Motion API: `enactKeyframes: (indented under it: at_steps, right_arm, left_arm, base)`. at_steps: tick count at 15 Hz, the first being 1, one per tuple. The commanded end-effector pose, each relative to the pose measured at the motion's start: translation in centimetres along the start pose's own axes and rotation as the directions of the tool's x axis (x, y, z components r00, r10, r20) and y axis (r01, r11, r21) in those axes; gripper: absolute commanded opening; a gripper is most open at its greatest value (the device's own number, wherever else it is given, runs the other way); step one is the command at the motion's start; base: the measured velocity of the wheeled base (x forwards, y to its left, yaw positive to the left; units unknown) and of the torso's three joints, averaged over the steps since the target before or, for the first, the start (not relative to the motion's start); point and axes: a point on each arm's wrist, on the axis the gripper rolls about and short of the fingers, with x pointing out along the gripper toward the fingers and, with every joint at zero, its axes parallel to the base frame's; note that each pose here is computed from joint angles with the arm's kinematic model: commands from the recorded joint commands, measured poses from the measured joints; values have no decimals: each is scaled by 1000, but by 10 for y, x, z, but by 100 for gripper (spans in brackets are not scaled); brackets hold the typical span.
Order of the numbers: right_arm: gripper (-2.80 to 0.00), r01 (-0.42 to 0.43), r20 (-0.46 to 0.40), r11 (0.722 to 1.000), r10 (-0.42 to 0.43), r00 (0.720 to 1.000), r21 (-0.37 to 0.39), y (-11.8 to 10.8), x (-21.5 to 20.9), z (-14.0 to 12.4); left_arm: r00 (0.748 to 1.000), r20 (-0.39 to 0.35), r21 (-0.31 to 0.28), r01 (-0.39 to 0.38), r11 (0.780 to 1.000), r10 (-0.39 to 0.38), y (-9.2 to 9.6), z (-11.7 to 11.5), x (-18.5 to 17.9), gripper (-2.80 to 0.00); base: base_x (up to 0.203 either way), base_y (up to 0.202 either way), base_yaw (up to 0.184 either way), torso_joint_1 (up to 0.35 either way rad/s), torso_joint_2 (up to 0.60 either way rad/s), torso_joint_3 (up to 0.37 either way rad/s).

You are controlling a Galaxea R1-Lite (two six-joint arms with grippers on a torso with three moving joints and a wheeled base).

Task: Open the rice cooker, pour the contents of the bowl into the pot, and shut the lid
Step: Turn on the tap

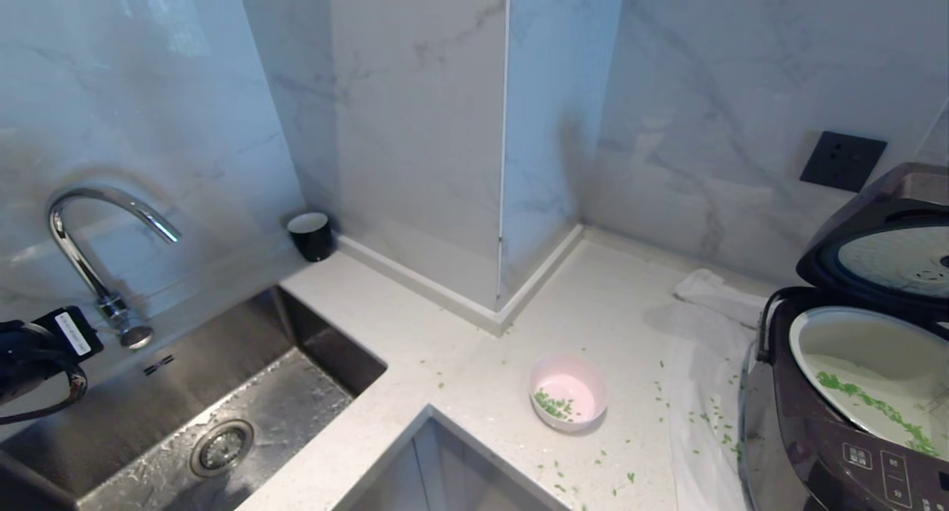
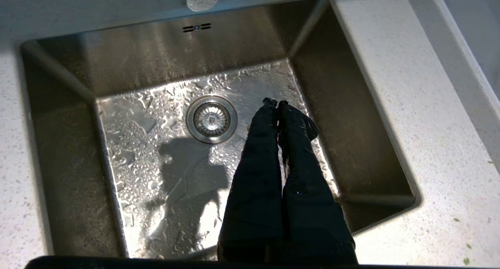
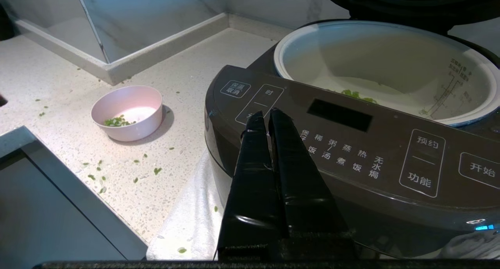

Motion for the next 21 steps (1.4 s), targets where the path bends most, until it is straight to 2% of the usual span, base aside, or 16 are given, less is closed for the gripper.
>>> enactKeyframes:
  at_steps: [1, 4, 7, 11, 13, 15, 19, 20, 21]
  right_arm:
    - [-280, -1, 0, 1000, 1, 1000, -1, 0, 0, 0]
    - [-280, -1, 0, 1000, 1, 1000, -2, 0, 0, 0]
    - [-280, -1, 0, 1000, 1, 1000, -2, 0, 0, 0]
    - [-280, -1, 0, 1000, 1, 1000, -2, 0, 0, 0]
    - [-280, -1, 0, 1000, 1, 1000, 0, 0, 0, 0]
    - [-280, -1, 0, 1000, 1, 1000, -2, 0, 0, 0]
    - [-280, -1, 0, 1000, 1, 1000, -1, 0, 0, 0]
    - [-280, -1, 0, 1000, 1, 1000, -2, 0, 0, 0]
    - [-280, -1, 0, 1000, 1, 1000, -2, 0, 0, 0]
  left_arm:
    - [999, -43, -8, -32, 999, 31, 3, 0, 20, -280]
    - [998, -48, -10, -51, 999, 50, 2, 6, 34, -280]
    - [998, -23, -24, -66, 998, 66, -2, 16, 49, -280]
    - [988, -2, -25, -154, 988, 154, -5, 29, 83, -280]
    - [977, -5, -49, -215, 975, 215, 8, 32, 95, -280]
    - [968, -36, -58, -248, 967, 247, 19, 25, 98, -280]
    - [964, -37, -36, -265, 964, 264, 18, 25, 108, -280]
    - [964, -29, -33, -265, 964, 264, 17, 28, 110, -218]
    - [962, -38, -34, -270, 962, 269, 18, 28, 113, 0]
  base:
    - [0, 0, 0, 0, 0, 0]
    - [0, 0, 0, 0, 0, 0]
    - [0, 0, 0, 0, 0, 0]
    - [0, 0, 0, 0, 0, 0]
    - [0, 0, 0, 0, 0, 0]
    - [0, 0, 0, 0, 0, 0]
    - [0, 0, 0, 0, 0, 0]
    - [0, 0, 0, 0, 0, 0]
    - [0, 0, 0, 0, 0, 0]
